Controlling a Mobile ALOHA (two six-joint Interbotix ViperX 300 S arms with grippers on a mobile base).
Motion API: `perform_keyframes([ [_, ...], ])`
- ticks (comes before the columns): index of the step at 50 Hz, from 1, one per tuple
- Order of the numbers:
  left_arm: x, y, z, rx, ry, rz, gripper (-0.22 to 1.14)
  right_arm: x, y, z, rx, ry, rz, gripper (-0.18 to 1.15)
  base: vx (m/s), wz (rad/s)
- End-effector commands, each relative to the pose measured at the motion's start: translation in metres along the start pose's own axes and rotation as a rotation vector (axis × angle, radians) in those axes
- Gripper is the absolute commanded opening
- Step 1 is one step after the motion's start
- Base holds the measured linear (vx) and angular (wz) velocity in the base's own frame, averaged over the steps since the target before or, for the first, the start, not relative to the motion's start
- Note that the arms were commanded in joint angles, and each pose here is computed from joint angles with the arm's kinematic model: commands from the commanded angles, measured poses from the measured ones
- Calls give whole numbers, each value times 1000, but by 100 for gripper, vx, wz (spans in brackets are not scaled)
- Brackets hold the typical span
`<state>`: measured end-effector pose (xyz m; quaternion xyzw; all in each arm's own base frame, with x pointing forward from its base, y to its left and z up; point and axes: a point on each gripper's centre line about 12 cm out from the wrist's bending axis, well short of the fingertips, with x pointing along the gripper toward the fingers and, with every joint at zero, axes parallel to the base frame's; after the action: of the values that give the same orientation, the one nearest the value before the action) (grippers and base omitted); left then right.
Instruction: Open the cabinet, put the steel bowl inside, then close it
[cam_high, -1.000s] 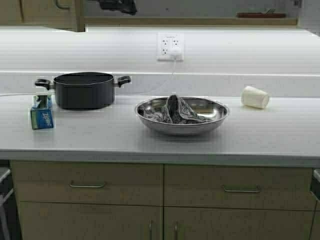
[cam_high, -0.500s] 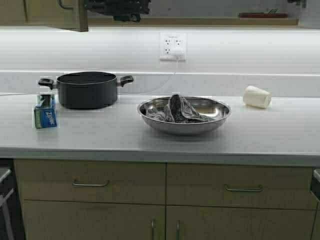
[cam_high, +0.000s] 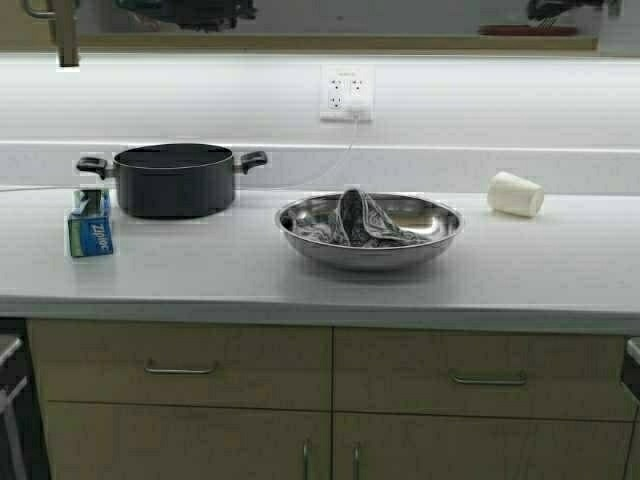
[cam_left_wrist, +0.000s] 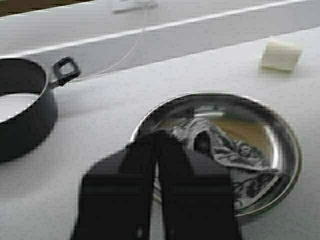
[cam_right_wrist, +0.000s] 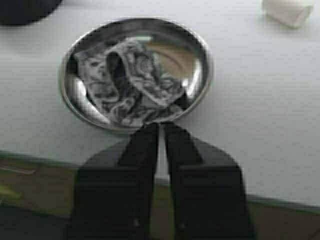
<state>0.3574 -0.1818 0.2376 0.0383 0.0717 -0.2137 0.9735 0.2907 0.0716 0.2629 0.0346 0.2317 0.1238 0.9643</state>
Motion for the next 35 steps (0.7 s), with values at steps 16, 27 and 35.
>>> perform_keyframes([
  [16, -61, -17, -96, -404, -93, -81, 102, 2, 59, -97, 256, -77, 55, 104, 2, 1],
  [27, -59, -17, -171, -662, -96, -88, 102, 26, 60, -143, 308, -73, 63, 103, 5, -2],
  [35, -54, -11, -210, -798, -126, -78, 102, 61, 42, -166, 396, -53, 67, 103, 9, -3],
])
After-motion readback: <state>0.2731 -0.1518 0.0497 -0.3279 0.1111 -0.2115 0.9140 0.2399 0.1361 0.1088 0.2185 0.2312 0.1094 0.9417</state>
